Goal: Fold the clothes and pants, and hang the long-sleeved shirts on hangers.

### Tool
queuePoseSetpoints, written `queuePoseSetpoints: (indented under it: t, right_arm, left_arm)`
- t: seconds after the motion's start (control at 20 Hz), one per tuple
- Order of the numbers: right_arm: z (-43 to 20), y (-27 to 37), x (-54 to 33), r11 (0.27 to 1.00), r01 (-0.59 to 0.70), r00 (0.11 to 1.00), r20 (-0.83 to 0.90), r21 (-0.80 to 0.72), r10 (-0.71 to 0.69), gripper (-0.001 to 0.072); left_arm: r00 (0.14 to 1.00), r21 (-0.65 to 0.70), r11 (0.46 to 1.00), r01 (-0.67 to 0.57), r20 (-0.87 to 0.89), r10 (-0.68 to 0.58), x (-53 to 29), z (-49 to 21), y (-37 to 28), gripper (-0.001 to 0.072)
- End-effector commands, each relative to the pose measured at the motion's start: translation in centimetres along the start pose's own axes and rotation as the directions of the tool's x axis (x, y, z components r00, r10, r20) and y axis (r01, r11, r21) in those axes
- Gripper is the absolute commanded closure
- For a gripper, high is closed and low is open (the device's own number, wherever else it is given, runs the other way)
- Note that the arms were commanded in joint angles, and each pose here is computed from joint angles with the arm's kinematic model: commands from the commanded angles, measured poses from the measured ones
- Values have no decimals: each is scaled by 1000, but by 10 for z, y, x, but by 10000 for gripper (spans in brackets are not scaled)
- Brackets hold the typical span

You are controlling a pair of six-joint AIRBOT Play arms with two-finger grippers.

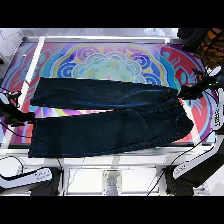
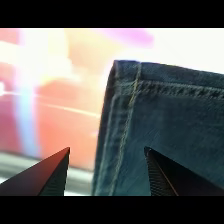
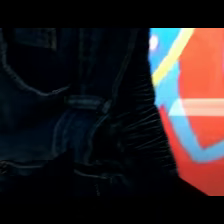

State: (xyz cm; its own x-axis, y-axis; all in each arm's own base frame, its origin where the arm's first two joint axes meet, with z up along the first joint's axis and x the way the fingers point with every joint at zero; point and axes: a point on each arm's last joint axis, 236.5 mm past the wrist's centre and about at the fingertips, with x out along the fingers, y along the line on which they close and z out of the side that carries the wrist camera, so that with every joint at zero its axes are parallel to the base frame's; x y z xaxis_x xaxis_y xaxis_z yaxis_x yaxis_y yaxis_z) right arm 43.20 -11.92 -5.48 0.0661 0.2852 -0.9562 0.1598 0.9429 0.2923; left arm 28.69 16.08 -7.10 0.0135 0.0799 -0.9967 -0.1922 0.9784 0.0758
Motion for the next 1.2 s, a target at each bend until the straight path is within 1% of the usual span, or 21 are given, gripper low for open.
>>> queuePoseSetpoints:
  t: [0.0, 0.2, 0.3, 0.35, 0.4, 0.6, 0.75, 0.8, 0.85, 0.9, 0.95, 1.0, 1.15]
  right_arm:
    - [-9, 26, 1, 997, -66, 997, -45, 46, 68, 343]
    - [-7, 46, 7, 998, -56, 997, -54, 3, 56, 343]
    - [-1, 50, 9, 999, -51, 998, -35, 11, 51, 343]
    - [1, 51, 9, 999, -52, 998, -27, 12, 52, 343]
    - [3, 50, 9, 998, -50, 999, -17, 28, 50, 343]
    - [4, 49, 9, 998, -46, 999, -11, 30, 46, 343]
    - [5, 47, 9, 999, -41, 999, -9, 31, 41, 343]
    - [5, 47, 9, 999, -41, 999, -6, 31, 41, 343]
    - [6, 47, 9, 999, -40, 999, -3, 31, 40, 343]
    - [7, 47, 9, 999, -39, 999, 1, 31, 39, 343]
    - [8, 46, 9, 999, -39, 999, 5, 31, 39, 343]
    - [9, 46, 9, 999, -38, 999, 9, 31, 38, 343]
    - [9, 44, 9, 999, -29, 1000, 10, 31, 29, 343]
  left_arm:
    - [997, 17, 997, 81, 19, -81, 18, 8, -17, 166]
    - [994, 10, 997, 72, 81, -72, 25, 26, -14, 166]
    - [991, 8, 998, 62, 117, -63, 25, 35, -12, 168]
    - [990, 5, 998, 65, 127, -65, 24, 37, -12, 198]
    - [990, 4, 998, 65, 129, -65, 24, 38, -13, 251]
    - [984, -14, 990, 139, 115, -137, 35, 39, -29, 254]
    - [986, -11, 990, 138, 98, -136, 42, 37, -30, 258]
    - [986, -9, 991, 133, 103, -131, 42, 38, -28, 323]
    - [986, -7, 992, 128, 107, -126, 42, 39, -27, 486]
    - [986, -6, 992, 124, 110, -122, 42, 40, -26, 583]
    - [986, -6, 993, 121, 118, -120, 42, 42, -26, 649]
    - [985, -7, 993, 117, 132, -115, 40, 45, -24, 678]
    - [974, -7, 997, 82, 214, -79, 20, 74, -12, 679]
